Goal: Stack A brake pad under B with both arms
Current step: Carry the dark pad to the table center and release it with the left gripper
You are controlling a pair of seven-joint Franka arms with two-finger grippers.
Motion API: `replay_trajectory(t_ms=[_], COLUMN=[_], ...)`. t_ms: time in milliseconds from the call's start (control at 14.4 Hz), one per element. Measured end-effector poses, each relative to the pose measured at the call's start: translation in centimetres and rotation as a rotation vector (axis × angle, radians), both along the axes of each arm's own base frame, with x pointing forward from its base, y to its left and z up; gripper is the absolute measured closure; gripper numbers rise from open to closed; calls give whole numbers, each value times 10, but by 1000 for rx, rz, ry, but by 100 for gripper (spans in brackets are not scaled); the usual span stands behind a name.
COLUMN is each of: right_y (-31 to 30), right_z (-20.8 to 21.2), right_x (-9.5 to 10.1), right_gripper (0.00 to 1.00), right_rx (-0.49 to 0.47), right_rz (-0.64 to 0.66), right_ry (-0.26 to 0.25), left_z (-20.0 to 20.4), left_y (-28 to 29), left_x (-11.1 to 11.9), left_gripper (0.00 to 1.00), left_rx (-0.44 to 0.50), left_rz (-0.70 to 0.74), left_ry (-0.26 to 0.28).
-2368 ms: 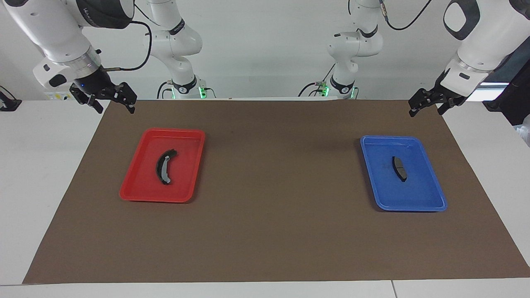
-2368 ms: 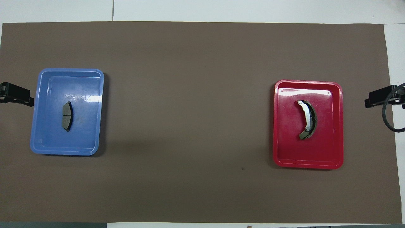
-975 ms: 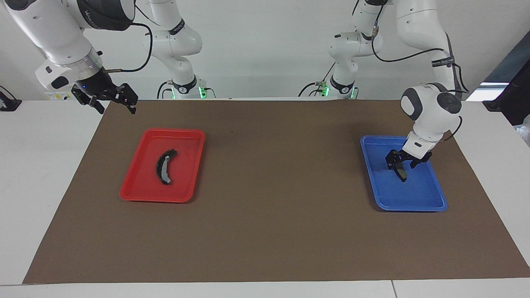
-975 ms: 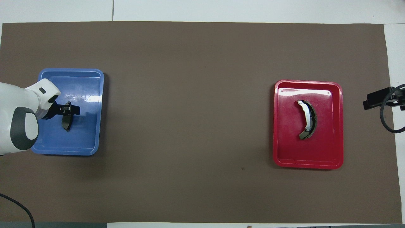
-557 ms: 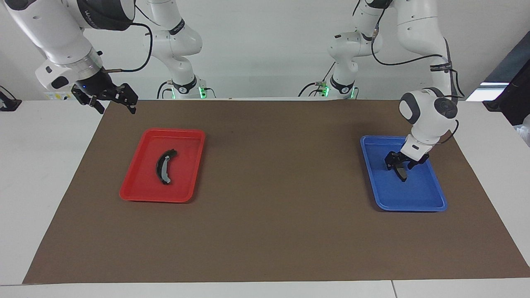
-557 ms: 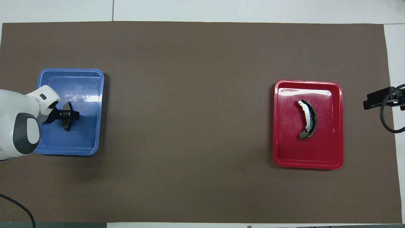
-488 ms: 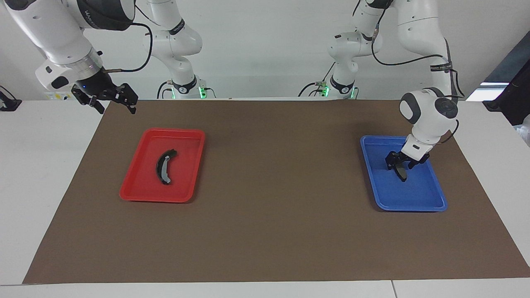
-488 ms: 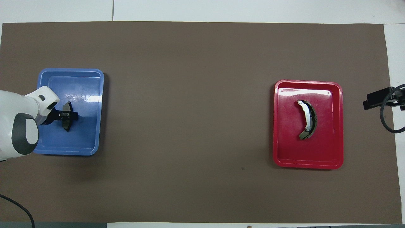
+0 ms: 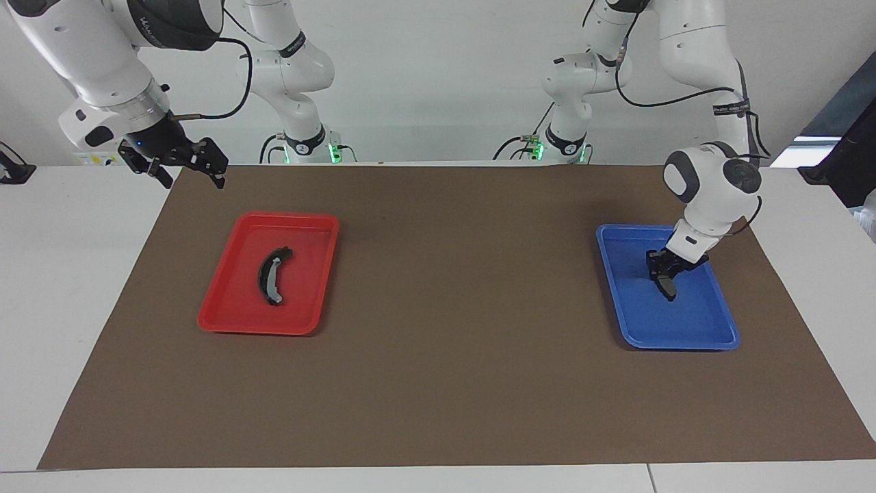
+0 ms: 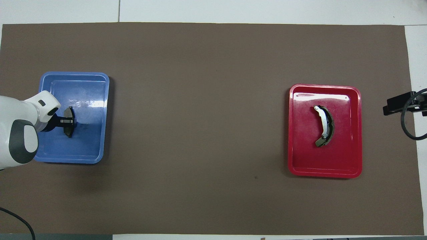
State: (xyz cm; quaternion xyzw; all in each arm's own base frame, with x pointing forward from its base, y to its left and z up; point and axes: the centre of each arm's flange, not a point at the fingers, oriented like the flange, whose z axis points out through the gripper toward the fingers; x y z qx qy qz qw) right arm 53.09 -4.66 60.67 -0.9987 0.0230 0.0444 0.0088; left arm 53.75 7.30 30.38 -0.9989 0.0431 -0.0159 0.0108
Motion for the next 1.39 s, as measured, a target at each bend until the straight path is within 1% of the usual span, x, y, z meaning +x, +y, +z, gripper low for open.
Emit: replay_trajectory(t_ms=[209, 348, 488, 627, 836, 1045, 1254, 1393], right_y=[0, 0, 0, 0, 0, 0, 0, 0], right_z=[0, 0, 0, 0, 0, 0, 0, 0], right_x=[0, 0, 0, 0, 0, 0, 0, 0], right_gripper=[0, 0, 0, 0, 0, 0, 0, 0], right_rx=[0, 0, 0, 0, 0, 0, 0, 0], right_rz=[0, 0, 0, 0, 0, 0, 0, 0], right_ry=[0, 0, 0, 0, 0, 0, 0, 1], left_z=[17, 45, 73, 81, 74, 52, 26, 9], left_y=[-10, -34, -87, -157, -256, -335, -379, -397], left_x=[4, 11, 18, 16, -8, -35, -53, -60], left_gripper=[61, 61, 61, 61, 61, 61, 61, 61], left_rx=[1, -2, -7, -18, -28, -30, -32, -30], left_rz=[-20, -37, -31, 10, 10, -18, -39, -19], left_ry=[-13, -10, -21, -37, -27, -16, -16, -11])
